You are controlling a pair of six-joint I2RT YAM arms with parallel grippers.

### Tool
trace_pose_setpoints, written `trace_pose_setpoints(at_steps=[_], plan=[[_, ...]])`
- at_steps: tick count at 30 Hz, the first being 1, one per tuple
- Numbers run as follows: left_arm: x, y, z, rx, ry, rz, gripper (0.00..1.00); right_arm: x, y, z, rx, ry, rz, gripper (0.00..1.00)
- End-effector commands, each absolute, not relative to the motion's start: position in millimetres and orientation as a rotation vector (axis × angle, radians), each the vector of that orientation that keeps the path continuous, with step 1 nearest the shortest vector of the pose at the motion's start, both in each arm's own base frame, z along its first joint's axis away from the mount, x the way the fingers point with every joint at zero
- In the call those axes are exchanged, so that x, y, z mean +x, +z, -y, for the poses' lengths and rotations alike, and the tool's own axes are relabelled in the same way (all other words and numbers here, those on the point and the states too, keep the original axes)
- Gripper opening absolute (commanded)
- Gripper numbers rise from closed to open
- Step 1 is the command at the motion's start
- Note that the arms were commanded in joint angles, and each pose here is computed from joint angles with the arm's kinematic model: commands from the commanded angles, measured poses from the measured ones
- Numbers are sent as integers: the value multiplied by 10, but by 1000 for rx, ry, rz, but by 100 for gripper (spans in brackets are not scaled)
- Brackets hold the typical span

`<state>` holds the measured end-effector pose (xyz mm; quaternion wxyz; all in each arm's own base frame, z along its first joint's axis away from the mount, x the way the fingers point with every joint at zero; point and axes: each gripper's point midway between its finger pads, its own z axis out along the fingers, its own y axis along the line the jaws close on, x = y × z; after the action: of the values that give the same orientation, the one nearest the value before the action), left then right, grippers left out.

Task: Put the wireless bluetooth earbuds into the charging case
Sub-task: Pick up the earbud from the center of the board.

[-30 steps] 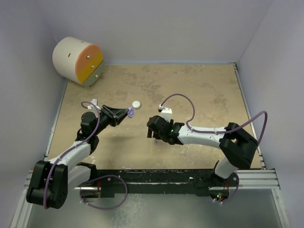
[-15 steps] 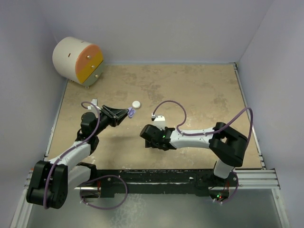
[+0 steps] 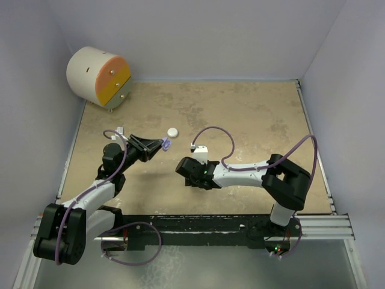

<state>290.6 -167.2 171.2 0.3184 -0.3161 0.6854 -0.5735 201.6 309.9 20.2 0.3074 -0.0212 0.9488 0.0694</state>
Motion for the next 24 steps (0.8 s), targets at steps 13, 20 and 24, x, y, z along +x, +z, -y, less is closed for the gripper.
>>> trace_pose_setpoints(at_steps=[13, 20, 24], plan=[[2885, 1864, 1670, -751, -1543, -1741, 0, 1857, -85, -2862, -63, 37, -2590, 42], [2882, 1857, 1662, -754, -1546, -1741, 0, 1844, -148, -2817, -66, 3, -2599, 35], [2882, 1859, 1660, -753, -1546, -1741, 0, 1842, -177, -2809, -73, -11, -2604, 32]])
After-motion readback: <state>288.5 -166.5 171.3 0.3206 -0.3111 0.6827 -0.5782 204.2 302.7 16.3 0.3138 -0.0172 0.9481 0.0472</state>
